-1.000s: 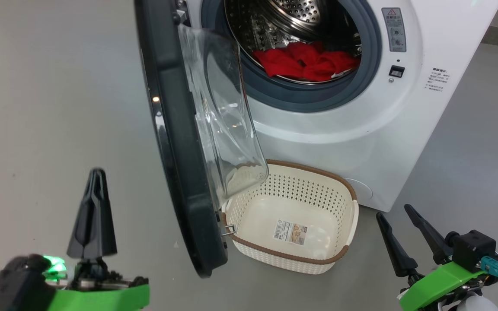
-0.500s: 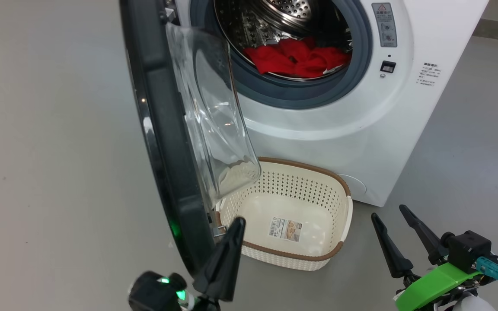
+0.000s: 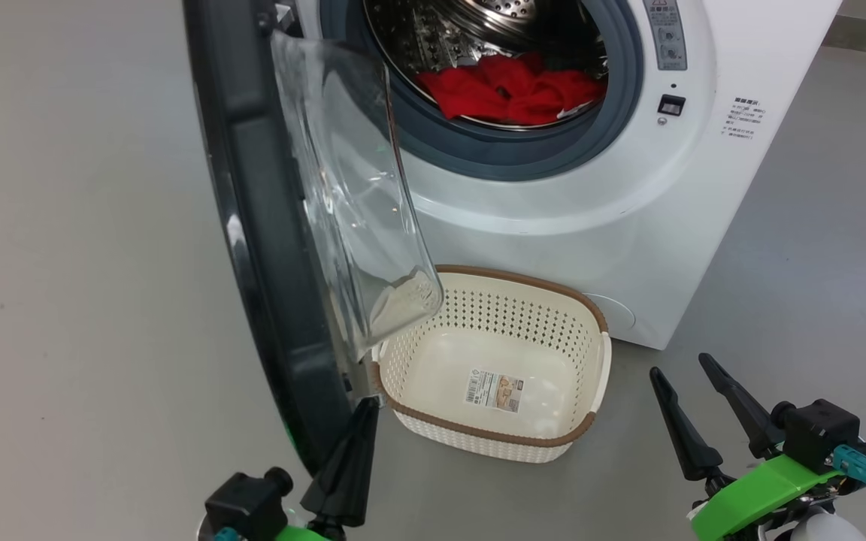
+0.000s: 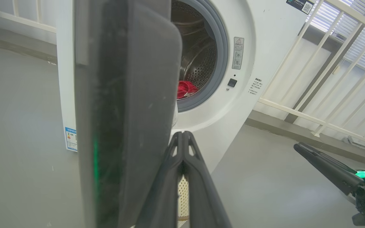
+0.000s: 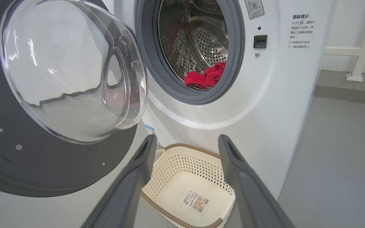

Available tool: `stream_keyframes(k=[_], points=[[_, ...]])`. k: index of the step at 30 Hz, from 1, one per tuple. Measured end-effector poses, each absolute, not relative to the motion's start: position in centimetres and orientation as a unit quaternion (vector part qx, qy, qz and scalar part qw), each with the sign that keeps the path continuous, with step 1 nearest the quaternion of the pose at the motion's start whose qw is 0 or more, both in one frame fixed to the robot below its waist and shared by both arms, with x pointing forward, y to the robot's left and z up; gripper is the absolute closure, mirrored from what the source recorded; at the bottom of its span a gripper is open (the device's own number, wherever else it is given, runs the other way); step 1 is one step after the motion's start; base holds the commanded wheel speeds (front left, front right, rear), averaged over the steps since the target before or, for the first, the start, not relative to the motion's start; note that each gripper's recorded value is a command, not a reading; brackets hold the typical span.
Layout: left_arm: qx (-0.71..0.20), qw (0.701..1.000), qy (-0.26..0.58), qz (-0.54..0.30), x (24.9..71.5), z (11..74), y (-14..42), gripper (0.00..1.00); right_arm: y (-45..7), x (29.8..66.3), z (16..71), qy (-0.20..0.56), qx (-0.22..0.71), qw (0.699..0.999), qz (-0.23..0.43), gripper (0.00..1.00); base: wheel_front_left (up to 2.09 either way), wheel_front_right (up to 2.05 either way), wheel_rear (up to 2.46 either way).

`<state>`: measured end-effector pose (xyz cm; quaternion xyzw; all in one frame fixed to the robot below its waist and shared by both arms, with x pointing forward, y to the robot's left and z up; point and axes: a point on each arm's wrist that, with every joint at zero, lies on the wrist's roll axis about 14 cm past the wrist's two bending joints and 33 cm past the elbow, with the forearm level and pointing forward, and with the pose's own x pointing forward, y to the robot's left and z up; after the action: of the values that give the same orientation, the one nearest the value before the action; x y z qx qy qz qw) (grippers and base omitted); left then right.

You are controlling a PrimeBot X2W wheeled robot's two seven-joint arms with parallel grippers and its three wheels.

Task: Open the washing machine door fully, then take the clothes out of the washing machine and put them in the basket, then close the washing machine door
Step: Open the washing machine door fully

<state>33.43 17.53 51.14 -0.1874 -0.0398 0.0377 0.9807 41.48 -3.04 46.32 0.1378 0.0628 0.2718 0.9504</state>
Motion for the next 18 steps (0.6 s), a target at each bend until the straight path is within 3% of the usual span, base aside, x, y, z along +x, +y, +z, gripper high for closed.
stream_keyframes(k=[9, 18], points=[[-0.187, 0.978, -0.044, 0.076, 33.3, 51.0, 20.0, 1.00, -2.8, 41.5, 46.5, 0.061, 0.141, 0.950, 0.273, 0.00, 0.00, 0.00, 0.00], [-0.170, 0.968, -0.057, 0.178, 31.6, 50.7, 26.5, 1.00, -2.6, 41.5, 46.5, 0.061, 0.142, 0.949, 0.274, 0.00, 0.00, 0.00, 0.00]])
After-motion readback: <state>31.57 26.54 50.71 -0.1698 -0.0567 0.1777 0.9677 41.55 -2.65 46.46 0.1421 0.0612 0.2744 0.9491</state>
